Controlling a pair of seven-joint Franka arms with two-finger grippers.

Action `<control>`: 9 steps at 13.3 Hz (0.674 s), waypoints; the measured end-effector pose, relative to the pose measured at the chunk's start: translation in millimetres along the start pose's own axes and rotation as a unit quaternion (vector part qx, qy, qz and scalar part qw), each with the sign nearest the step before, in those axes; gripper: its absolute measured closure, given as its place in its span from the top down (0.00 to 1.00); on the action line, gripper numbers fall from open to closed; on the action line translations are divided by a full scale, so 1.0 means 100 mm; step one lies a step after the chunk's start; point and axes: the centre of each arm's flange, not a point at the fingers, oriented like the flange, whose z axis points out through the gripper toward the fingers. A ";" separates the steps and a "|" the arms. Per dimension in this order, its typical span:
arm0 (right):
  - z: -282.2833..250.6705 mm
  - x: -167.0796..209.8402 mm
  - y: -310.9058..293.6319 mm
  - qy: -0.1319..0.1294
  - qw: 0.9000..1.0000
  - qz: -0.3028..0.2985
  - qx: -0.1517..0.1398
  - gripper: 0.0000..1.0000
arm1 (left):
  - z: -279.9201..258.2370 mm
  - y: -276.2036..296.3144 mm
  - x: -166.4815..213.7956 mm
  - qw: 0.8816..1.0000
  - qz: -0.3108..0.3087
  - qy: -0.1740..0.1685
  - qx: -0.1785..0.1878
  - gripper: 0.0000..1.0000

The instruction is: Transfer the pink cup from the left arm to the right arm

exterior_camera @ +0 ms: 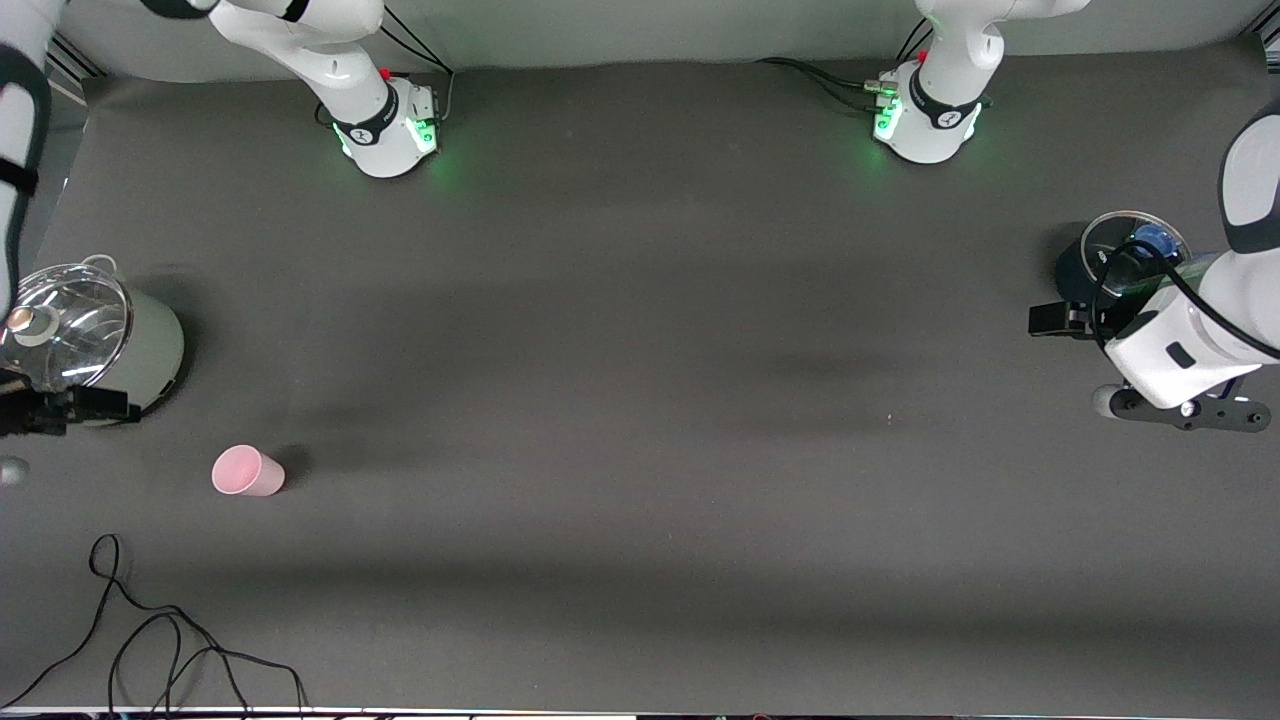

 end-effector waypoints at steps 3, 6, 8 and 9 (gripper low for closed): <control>-0.23 -0.21 -0.55 -0.001 1.000 0.020 -0.007 1.00 | 0.16 0.00 -0.24 0.999 -0.004 0.034 0.008 1.00; -0.31 -0.45 -0.79 0.008 1.000 0.024 -0.005 1.00 | 0.30 0.03 -0.48 0.998 -0.004 0.068 0.014 1.00; -0.29 -0.61 -0.73 0.018 0.999 0.027 0.002 1.00 | 0.30 0.01 -0.56 0.996 -0.005 0.090 0.015 1.00; -0.27 -0.68 -0.71 0.021 0.999 0.028 0.004 1.00 | 0.29 -0.02 -0.58 0.995 -0.008 0.096 0.015 1.00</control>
